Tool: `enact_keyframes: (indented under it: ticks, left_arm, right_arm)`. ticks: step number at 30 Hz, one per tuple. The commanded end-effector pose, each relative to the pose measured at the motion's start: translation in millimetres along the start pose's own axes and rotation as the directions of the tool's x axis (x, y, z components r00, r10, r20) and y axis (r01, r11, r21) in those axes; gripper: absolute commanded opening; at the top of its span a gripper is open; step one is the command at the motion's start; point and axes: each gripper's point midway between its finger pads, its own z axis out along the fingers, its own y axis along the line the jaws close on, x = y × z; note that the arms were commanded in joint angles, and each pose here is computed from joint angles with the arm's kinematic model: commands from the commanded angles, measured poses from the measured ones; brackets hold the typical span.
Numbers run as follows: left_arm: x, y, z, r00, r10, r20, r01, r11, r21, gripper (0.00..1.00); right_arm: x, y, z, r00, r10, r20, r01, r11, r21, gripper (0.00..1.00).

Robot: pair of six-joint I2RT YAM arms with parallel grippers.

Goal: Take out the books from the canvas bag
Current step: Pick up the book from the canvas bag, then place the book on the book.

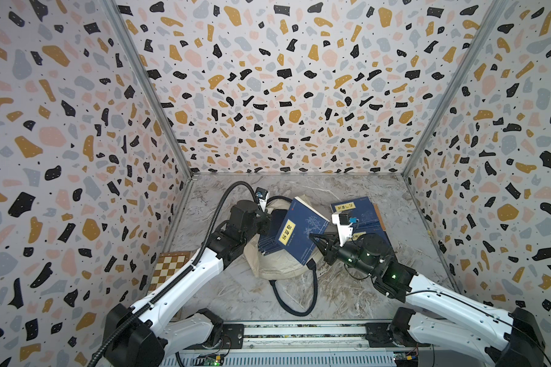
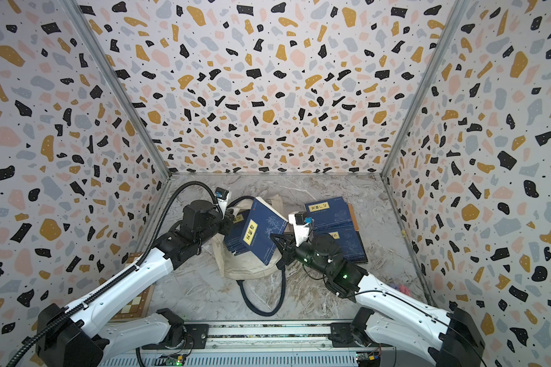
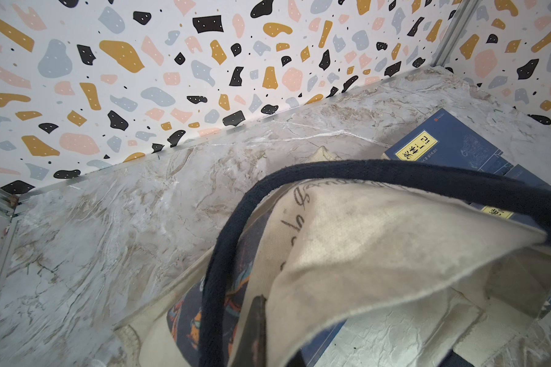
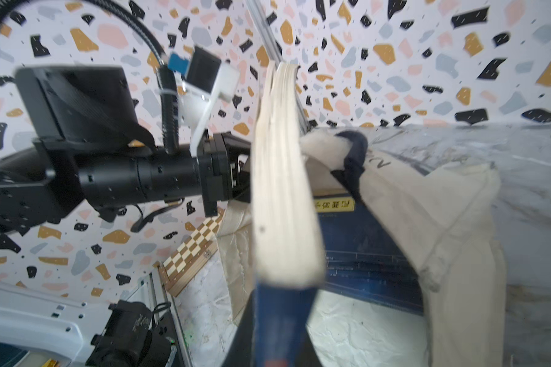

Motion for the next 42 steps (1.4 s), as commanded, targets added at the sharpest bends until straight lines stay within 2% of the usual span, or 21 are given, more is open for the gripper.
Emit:
enact_keyframes:
  ticks: [1, 4, 7, 10, 16, 22, 30, 37, 42]
  left_arm:
    - [-15.2, 8.9, -4.1, 0.999, -0.016, 0.033, 0.017, 0.999, -0.036, 0.0]
    - [-15.1, 7.9, -4.3, 0.999, -0.018, 0.034, 0.02, 0.999, -0.031, 0.0]
    - [-14.6, 6.5, -4.1, 0.999, -0.017, 0.032, 0.018, 1.0, -0.024, 0.0]
    - [-14.9, 6.1, -5.0, 0.999, -0.02, 0.035, 0.021, 1.0, -0.021, 0.0]
    - [-16.5, 5.7, -7.4, 0.999, -0.019, 0.045, 0.02, 1.0, -0.016, 0.0]
    - [-16.4, 3.7, -7.1, 0.999, -0.019, 0.043, 0.019, 1.0, -0.005, 0.0]
    - [-17.0, 3.2, -8.0, 0.999, -0.019, 0.046, 0.019, 1.0, -0.002, 0.0]
    - [-16.1, 2.6, -7.2, 0.999, -0.02, 0.041, 0.02, 1.0, 0.001, 0.0]
    - [-16.7, 2.5, -7.7, 0.999, -0.022, 0.043, 0.022, 1.0, 0.003, 0.0]
  right_arm:
    - [-36.0, -16.5, -27.1, 0.991, 0.014, 0.136, -0.028, 0.994, 0.104, 0.0]
    - [-48.0, -51.8, -53.2, 0.974, 0.076, 0.213, -0.128, 0.961, 0.244, 0.0]
    - [-46.4, -92.4, -77.0, 0.953, 0.147, 0.267, -0.24, 0.901, 0.36, 0.0]
    - [-38.4, -128.1, -96.5, 0.925, 0.22, 0.31, -0.341, 0.839, 0.423, 0.0]
    - [-17.8, -177.9, -124.0, 0.861, 0.346, 0.374, -0.494, 0.744, 0.449, 0.0]
    - [21.7, -215.8, -129.6, 0.805, 0.462, 0.372, -0.591, 0.668, 0.451, 0.0]
    - [48.7, -243.6, -136.9, 0.761, 0.5, 0.413, -0.648, 0.596, 0.473, 0.0]
    - [82.4, -270.6, -146.0, 0.696, 0.561, 0.448, -0.712, 0.464, 0.527, 0.0]
    - [92.5, -279.6, -148.3, 0.669, 0.591, 0.451, -0.732, 0.418, 0.537, 0.0]
